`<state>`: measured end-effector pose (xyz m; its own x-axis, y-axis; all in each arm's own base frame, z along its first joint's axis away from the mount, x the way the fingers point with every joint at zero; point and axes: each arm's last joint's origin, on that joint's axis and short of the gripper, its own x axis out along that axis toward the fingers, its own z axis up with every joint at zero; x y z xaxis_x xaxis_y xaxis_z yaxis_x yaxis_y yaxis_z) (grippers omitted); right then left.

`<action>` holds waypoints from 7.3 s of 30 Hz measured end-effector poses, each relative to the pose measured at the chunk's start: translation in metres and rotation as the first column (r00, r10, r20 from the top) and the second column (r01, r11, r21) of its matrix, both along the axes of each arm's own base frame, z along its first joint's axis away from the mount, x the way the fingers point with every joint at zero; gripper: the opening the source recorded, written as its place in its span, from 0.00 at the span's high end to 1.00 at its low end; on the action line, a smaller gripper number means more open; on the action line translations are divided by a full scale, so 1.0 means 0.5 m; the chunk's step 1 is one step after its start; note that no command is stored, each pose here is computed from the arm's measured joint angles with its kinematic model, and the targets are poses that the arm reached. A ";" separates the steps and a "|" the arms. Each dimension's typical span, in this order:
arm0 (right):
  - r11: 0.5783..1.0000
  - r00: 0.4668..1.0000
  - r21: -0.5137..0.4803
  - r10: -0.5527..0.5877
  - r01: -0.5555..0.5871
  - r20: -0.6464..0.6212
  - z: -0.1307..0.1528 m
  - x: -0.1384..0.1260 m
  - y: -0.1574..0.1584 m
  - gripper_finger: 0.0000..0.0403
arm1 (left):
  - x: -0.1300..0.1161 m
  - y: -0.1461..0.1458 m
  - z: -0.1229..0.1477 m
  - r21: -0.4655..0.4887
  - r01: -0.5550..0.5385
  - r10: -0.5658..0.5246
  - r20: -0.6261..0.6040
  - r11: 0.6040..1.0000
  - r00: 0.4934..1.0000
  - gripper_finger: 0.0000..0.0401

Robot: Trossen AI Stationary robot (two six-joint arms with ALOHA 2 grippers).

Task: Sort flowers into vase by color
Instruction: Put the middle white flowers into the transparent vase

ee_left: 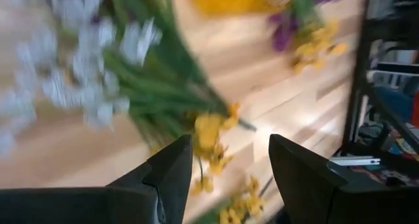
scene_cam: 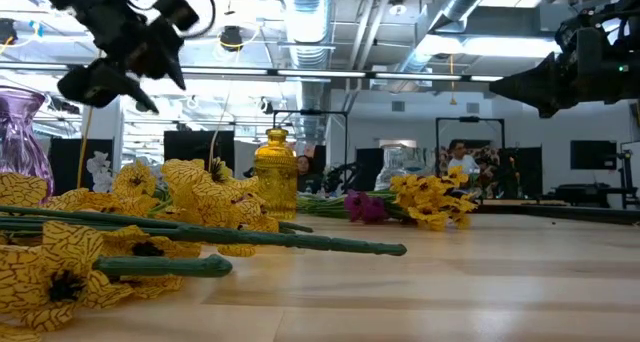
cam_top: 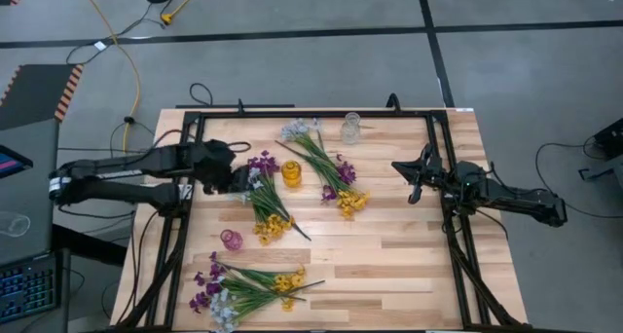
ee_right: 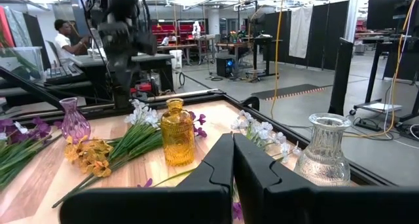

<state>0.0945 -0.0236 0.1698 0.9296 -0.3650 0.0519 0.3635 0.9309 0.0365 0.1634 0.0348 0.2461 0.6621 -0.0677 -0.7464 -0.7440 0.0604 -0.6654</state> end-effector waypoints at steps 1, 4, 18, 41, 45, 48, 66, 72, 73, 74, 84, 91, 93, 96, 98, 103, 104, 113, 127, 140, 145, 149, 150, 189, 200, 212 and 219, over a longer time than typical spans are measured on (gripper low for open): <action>1.000 1.000 0.000 0.000 0.000 0.000 0.000 0.000 0.000 0.91 | 0.007 0.000 -0.008 -0.041 -0.005 0.004 -0.025 0.999 1.000 0.53; 1.000 1.000 0.000 0.000 0.000 0.000 0.000 0.000 0.000 0.91 | 0.025 -0.001 -0.028 -0.142 -0.029 0.016 -0.092 0.989 0.996 0.53; 1.000 1.000 0.000 0.000 0.000 0.000 0.000 0.000 0.000 0.91 | 0.075 0.004 -0.100 -0.281 -0.207 0.112 -0.321 0.937 0.940 0.53; 1.000 1.000 0.000 0.001 -0.001 0.000 0.000 0.000 0.000 0.91 | 0.134 0.022 -0.179 -0.264 -0.370 0.240 -0.420 0.891 0.875 0.53; 1.000 1.000 0.000 0.002 -0.002 -0.001 0.000 0.000 0.000 0.91 | 0.137 0.022 -0.182 -0.263 -0.369 0.240 -0.415 0.892 0.877 0.53; 1.000 1.000 0.000 0.002 -0.002 -0.001 0.000 0.000 0.000 0.91 | 0.136 0.023 -0.182 -0.245 -0.379 0.256 -0.417 0.892 0.872 0.53; 1.000 1.000 0.000 0.002 -0.002 -0.001 0.000 0.000 0.000 0.91 | 0.136 0.024 -0.182 -0.235 -0.360 0.243 -0.412 0.903 0.878 0.86; 1.000 1.000 0.000 0.002 -0.002 -0.001 0.000 0.000 0.000 0.91 | 0.136 0.023 -0.182 -0.238 -0.341 0.225 -0.408 0.909 0.885 0.95; 1.000 1.000 0.000 0.002 -0.002 -0.001 0.000 0.000 0.000 0.91 | 0.136 0.023 -0.182 -0.239 -0.340 0.224 -0.408 0.909 0.885 0.96; 1.000 1.000 0.001 0.002 -0.002 -0.001 0.000 0.000 0.000 0.91 | 0.136 0.023 -0.182 -0.240 -0.340 0.224 -0.407 0.909 0.885 0.97; 1.000 1.000 0.001 0.003 -0.003 -0.002 0.000 0.000 0.000 0.91 | 0.136 0.022 -0.181 -0.247 -0.286 0.173 -0.395 0.926 0.902 0.97; 1.000 1.000 0.001 0.002 -0.002 -0.002 0.000 0.000 0.000 0.91 | 0.136 0.023 -0.181 -0.232 -0.248 0.145 -0.384 0.941 0.912 0.93; 1.000 1.000 0.000 0.003 -0.003 -0.002 0.000 0.000 0.000 0.91 | 0.136 0.023 -0.181 -0.226 -0.233 0.135 -0.380 0.946 0.915 0.91; 1.000 1.000 0.000 0.003 -0.003 -0.002 0.000 0.000 0.000 0.91 | 0.136 0.023 -0.181 -0.219 -0.211 0.117 -0.374 0.953 0.920 0.86; 1.000 1.000 0.000 0.003 -0.003 -0.002 0.000 0.000 0.000 0.91 | 0.136 0.023 -0.181 -0.219 -0.211 0.117 -0.374 0.953 0.920 0.82; 1.000 1.000 0.001 0.002 -0.002 -0.002 0.000 0.000 0.000 0.91 | 0.136 0.023 -0.181 -0.214 -0.193 0.104 -0.370 0.958 0.923 0.77; 1.000 1.000 0.001 0.002 -0.002 -0.002 0.000 0.000 0.000 0.91 | 0.136 0.023 -0.181 -0.214 -0.193 0.104 -0.370 0.958 0.923 0.76; 1.000 1.000 0.000 0.003 -0.003 -0.002 -0.001 0.000 0.000 0.91 | 0.136 0.022 -0.181 -0.217 -0.194 0.103 -0.370 0.957 0.923 0.78; 1.000 1.000 0.001 0.003 -0.003 -0.002 -0.001 0.000 0.000 0.91 | 0.114 0.023 -0.156 -0.183 -0.234 0.152 -0.377 0.955 0.914 0.83; 1.000 1.000 0.001 0.003 -0.003 -0.003 -0.001 0.000 0.000 0.91 | 0.116 0.027 -0.160 -0.138 -0.290 0.218 -0.388 0.947 0.896 0.84; 1.000 1.000 0.001 0.003 -0.003 -0.002 0.000 0.000 0.000 0.91 | 0.112 0.027 -0.165 -0.133 -0.302 0.229 -0.397 0.944 0.889 0.84; 1.000 1.000 0.001 0.003 -0.003 -0.003 0.000 0.000 0.000 0.91 | 0.112 0.028 -0.165 -0.114 -0.307 0.241 -0.396 0.945 0.886 0.84; 1.000 1.000 0.001 0.003 -0.003 -0.003 0.000 0.000 0.000 0.91 | 0.112 0.028 -0.165 -0.110 -0.307 0.241 -0.395 0.945 0.886 0.84; 1.000 1.000 0.000 0.003 -0.003 -0.002 0.000 0.000 0.000 0.91 | 0.055 0.023 -0.049 0.010 -0.320 0.320 -0.101 0.947 0.942 1.00; 1.000 0.999 -0.008 0.003 -0.003 0.041 0.008 -0.001 0.000 0.84 | 0.005 0.012 0.001 0.050 -0.298 0.297 0.024 0.953 0.955 1.00; 1.000 0.994 0.004 0.008 -0.008 0.109 0.027 -0.004 0.001 0.78 | -0.060 0.003 0.058 0.153 -0.369 0.328 0.239 0.917 0.914 1.00; 0.995 0.976 0.081 0.038 -0.056 0.214 0.041 -0.006 0.003 0.52 | -0.085 0.002 0.078 0.252 -0.409 0.321 0.326 0.877 0.889 1.00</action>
<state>0.0915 -0.0222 0.1904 0.9168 -0.3330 0.2204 0.2949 0.9368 0.1885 0.1207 0.0361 0.2851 0.7694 0.4197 -0.4815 -0.5499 0.0517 -0.8336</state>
